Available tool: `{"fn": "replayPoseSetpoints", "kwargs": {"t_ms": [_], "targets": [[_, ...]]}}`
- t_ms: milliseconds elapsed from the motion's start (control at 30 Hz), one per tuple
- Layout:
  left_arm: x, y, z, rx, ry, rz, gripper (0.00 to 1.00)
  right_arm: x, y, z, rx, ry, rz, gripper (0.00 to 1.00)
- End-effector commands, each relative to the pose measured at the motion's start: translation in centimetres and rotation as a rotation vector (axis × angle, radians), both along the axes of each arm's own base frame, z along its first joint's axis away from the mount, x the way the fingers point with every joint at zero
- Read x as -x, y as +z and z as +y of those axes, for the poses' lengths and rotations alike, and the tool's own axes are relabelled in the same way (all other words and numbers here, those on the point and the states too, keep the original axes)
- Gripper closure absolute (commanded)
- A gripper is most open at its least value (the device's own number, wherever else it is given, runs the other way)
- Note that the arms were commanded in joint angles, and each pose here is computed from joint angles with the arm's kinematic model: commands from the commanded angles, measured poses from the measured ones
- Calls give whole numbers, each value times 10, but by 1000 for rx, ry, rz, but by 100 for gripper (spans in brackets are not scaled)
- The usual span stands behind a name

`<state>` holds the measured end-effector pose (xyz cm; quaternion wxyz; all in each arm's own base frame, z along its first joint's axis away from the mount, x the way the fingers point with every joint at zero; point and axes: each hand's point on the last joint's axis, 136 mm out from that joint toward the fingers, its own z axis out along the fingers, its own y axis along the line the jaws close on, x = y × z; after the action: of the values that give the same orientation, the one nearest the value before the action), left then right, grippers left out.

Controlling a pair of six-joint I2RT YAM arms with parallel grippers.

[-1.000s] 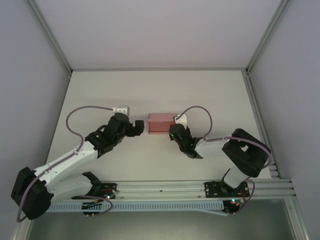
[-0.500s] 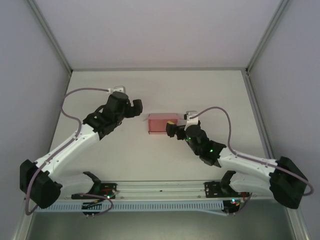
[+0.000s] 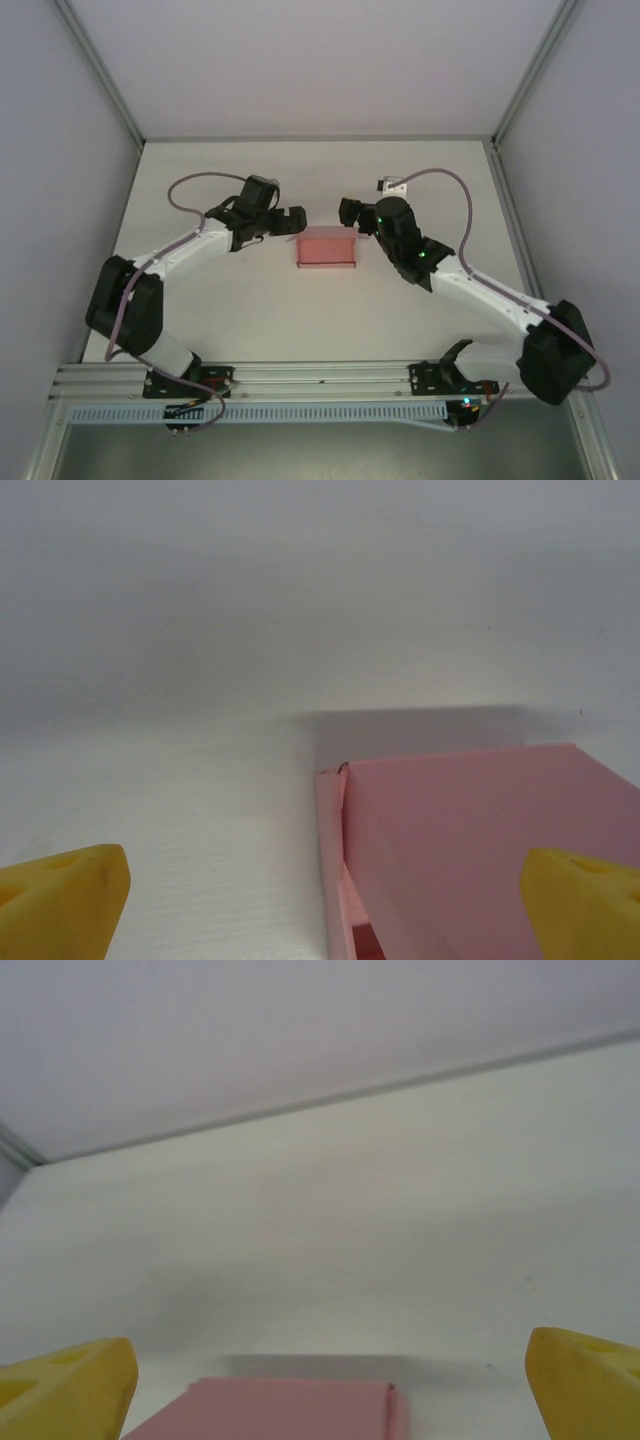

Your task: Assemble paper box

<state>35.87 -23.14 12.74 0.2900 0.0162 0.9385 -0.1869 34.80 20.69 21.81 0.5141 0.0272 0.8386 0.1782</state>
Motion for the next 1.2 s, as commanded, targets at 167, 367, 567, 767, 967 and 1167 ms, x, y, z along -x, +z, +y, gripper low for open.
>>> {"fn": "replayPoseSetpoints", "kwargs": {"t_ms": [167,367,567,767,967,1167], "targets": [[0,-34,-35,115,-133,102,10,4,-114,7,-27,41,371,8],[17,-65,-33,131,-148,173,23,20,-155,9,-75,60,442,23],[30,-85,-31,151,-157,206,36,35,-181,6,-121,53,486,41],[34,-94,-33,166,-168,218,53,42,-194,1,-131,32,502,51],[32,-92,-29,180,-156,212,67,35,-171,2,-126,38,466,44],[31,-88,-15,287,-104,205,73,28,-124,8,-196,43,415,29]]}}
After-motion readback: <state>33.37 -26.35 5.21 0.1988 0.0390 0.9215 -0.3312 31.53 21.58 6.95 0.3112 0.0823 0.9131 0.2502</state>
